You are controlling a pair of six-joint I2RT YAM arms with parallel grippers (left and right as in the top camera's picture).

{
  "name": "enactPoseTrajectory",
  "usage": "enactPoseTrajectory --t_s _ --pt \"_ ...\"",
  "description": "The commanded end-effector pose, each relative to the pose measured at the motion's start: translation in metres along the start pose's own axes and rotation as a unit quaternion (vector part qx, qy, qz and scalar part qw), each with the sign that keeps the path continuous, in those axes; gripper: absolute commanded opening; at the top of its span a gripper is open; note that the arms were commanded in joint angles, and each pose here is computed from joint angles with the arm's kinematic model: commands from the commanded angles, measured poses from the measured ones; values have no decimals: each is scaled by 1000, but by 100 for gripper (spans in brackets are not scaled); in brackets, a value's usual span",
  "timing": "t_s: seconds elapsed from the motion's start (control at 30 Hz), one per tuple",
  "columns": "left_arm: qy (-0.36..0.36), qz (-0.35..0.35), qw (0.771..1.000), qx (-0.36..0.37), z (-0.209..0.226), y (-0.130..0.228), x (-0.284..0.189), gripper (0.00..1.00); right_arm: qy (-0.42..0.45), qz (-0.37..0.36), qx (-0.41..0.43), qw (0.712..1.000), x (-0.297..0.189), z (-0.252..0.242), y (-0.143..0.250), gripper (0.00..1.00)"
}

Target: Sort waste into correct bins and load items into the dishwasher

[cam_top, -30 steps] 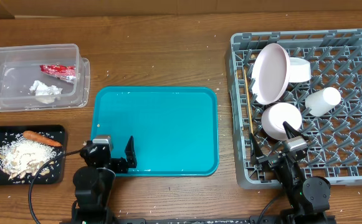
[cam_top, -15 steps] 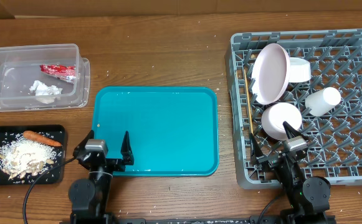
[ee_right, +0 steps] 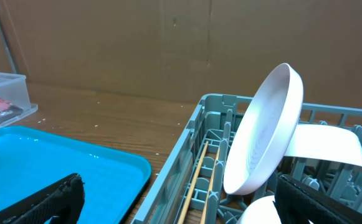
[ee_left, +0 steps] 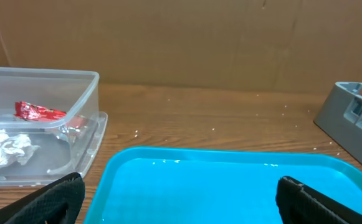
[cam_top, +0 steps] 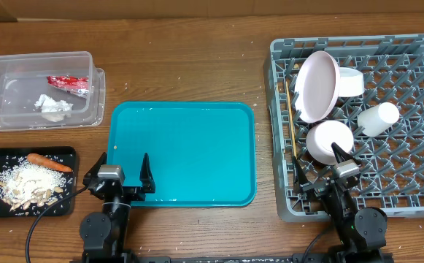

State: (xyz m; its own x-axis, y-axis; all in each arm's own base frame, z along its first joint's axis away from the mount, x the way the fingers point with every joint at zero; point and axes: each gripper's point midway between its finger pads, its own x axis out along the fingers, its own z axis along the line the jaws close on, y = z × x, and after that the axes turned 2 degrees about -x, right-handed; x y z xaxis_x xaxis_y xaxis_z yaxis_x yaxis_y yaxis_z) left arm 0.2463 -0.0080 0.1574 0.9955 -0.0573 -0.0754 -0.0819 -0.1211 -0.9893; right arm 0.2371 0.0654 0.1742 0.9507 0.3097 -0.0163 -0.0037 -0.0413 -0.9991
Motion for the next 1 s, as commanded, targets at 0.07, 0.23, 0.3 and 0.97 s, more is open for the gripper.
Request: enactPoseTrajectory --t_s 0.07,0.23,0.3,0.97 --pt "-17 -4 1000 22 7 -1 -1 100 3 -2 -2 1000 0 -1 2 100" --pt "-27 -5 999 21 12 -1 -1 100 3 -2 -2 1000 0 -1 2 100" --pt "-27 -5 999 21 12 -1 -1 100 3 -2 -2 1000 0 -1 2 100" --pt "-27 -5 999 21 12 -1 -1 100 3 -2 -2 1000 0 -1 2 100"
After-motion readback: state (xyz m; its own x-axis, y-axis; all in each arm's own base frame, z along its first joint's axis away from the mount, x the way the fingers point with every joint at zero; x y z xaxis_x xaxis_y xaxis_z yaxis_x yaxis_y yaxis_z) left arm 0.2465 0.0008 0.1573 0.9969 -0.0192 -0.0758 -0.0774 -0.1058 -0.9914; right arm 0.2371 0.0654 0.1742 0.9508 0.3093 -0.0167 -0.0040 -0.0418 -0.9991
